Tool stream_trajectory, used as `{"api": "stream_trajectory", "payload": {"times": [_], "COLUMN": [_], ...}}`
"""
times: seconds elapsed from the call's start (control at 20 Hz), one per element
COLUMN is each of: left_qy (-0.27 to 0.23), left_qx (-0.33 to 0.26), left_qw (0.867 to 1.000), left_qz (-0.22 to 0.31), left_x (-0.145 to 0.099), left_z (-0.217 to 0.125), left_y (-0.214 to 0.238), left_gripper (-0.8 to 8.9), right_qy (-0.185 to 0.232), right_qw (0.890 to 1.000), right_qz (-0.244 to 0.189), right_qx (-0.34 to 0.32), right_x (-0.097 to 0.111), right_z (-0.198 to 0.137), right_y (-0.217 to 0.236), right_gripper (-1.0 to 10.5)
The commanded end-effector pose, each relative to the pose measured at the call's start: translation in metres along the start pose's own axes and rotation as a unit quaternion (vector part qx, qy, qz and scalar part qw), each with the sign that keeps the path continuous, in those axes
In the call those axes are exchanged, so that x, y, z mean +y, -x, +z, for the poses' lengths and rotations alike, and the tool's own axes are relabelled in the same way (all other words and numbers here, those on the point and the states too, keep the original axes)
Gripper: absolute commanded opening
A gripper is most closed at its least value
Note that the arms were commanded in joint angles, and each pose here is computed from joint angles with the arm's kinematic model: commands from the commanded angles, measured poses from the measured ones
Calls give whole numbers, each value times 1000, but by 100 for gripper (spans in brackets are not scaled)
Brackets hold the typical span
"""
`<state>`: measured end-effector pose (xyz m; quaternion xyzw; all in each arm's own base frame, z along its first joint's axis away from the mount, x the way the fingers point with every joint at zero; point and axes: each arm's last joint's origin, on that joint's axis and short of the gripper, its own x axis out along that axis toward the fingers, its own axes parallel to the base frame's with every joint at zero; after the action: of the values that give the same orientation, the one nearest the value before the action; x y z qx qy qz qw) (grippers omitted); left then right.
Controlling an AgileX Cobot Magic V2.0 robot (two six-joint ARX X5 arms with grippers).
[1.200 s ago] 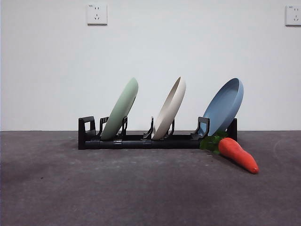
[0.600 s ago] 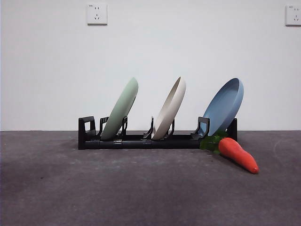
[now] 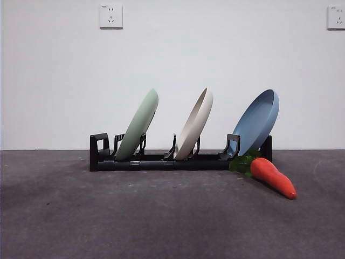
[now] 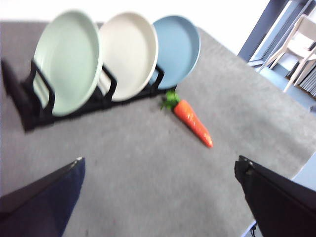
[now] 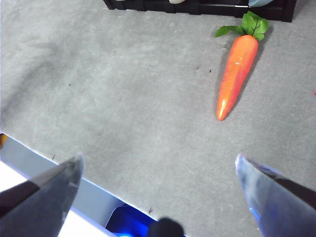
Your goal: Take the green plate from the plate rack,put the plate on the table,take the carrot from the table,put the carrot in the plate
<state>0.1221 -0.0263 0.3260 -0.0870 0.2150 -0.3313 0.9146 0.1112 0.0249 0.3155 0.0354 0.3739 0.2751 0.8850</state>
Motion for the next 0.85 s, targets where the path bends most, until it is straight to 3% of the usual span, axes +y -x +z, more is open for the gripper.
{"api": "stream_trajectory", "payload": {"times": [0.05,0.5,0.85], "left_qy": [-12,-30,-40], "left_qx": [0,39,62], "left_qw": [1000,999,997], "left_qz": [-16,-25,-5], "left_x": [5,44,75], "left_z": [18,96,112], "left_y": [-17,-147,-251], "left_gripper": [536,535,535], "right_qy": [5,-1,-5], "right_qw": [1000,1000,1000], "right_qz": [0,1,1], "right_qx": [-3,2,9], "right_x": [0,-1,-2], "right_z": [1,1,2], "right_y": [1,-2,-4], "right_gripper": [599,599,598]}}
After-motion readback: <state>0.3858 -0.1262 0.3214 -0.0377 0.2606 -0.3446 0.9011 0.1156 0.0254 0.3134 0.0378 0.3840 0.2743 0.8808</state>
